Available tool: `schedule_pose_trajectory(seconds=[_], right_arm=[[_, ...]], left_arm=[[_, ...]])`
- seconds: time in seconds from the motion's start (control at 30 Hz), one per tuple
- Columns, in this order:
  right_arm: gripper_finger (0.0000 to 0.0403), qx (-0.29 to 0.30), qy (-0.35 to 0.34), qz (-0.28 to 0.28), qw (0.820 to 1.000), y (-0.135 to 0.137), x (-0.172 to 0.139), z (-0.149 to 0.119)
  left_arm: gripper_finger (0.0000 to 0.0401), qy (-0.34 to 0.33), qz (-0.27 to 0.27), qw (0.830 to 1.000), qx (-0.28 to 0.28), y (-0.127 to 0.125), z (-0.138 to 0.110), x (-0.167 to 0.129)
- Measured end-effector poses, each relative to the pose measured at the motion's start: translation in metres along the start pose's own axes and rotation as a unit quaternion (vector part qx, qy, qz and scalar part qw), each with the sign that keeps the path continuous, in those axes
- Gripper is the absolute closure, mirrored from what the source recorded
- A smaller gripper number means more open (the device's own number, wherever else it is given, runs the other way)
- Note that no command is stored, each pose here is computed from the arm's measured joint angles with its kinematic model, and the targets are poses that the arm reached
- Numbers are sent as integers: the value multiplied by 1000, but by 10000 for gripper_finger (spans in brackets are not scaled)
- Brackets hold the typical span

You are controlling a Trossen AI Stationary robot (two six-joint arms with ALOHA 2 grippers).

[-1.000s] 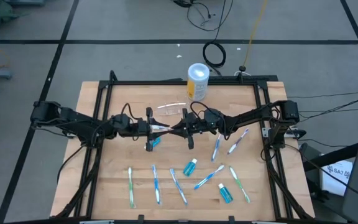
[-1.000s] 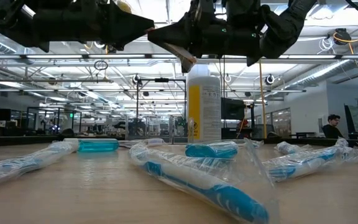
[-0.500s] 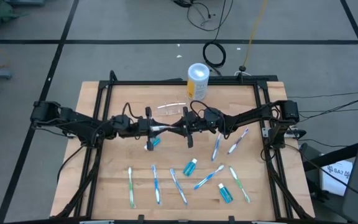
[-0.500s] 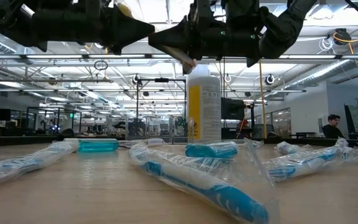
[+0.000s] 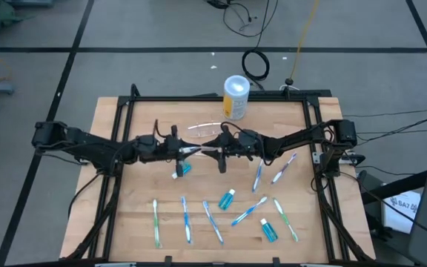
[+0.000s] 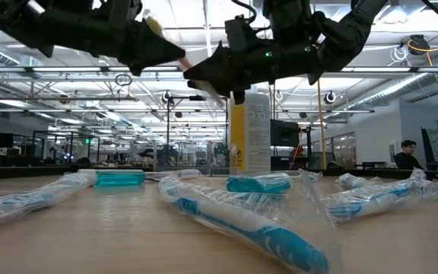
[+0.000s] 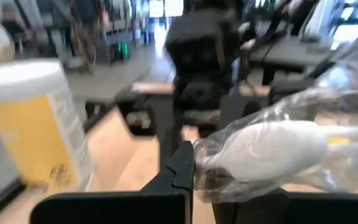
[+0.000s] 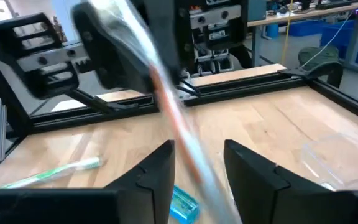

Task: Pick & Place toothbrushing station
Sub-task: Put the orange toothbrush into the left section of the transparent organizer

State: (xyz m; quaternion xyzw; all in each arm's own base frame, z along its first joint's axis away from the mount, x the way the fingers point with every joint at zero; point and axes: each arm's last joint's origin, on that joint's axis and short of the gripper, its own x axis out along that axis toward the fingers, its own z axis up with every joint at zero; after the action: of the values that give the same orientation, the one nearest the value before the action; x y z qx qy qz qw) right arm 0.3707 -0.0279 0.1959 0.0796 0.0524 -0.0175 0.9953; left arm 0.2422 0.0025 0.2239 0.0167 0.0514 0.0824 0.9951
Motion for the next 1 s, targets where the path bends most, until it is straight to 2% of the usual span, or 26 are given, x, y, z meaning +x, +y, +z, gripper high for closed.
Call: schedule_pose_trajectory(seconds=[0.13, 0.23, 0.3, 0.37, 0.43, 0.53, 0.77, 0.93, 1.0], right_arm=[[259, -33, 10, 0, 999, 0, 0, -2], [259, -40, 39, -4, 998, -1, 0, -8], [259, -40, 55, -12, 998, -2, -1, -11], [259, -41, 61, -25, 997, -3, -1, -12], [259, -41, 59, -33, 997, -3, -1, -12], [261, -41, 60, -32, 997, -3, -1, -12], [259, -41, 60, -32, 997, -3, -1, -12], [259, -41, 72, -33, 996, -3, -1, -14], [259, -41, 75, -34, 996, -3, -1, -15]], left_arm=[[382, 79, 3, 997, -11, 1, 19, -5], [381, 122, 48, 991, -33, 1, 26, -7], [381, 124, 93, 986, -67, 3, 29, -7], [381, 129, 124, 981, -77, 6, 30, -7], [381, 146, 138, 977, -75, 10, 28, -8], [381, 152, 163, 969, -103, 20, 25, -7], [380, 145, 234, 953, -129, 56, 24, -7], [380, 170, 218, 948, -159, 79, 15, -3], [380, 178, 228, 942, -169, 86, 10, -1]])
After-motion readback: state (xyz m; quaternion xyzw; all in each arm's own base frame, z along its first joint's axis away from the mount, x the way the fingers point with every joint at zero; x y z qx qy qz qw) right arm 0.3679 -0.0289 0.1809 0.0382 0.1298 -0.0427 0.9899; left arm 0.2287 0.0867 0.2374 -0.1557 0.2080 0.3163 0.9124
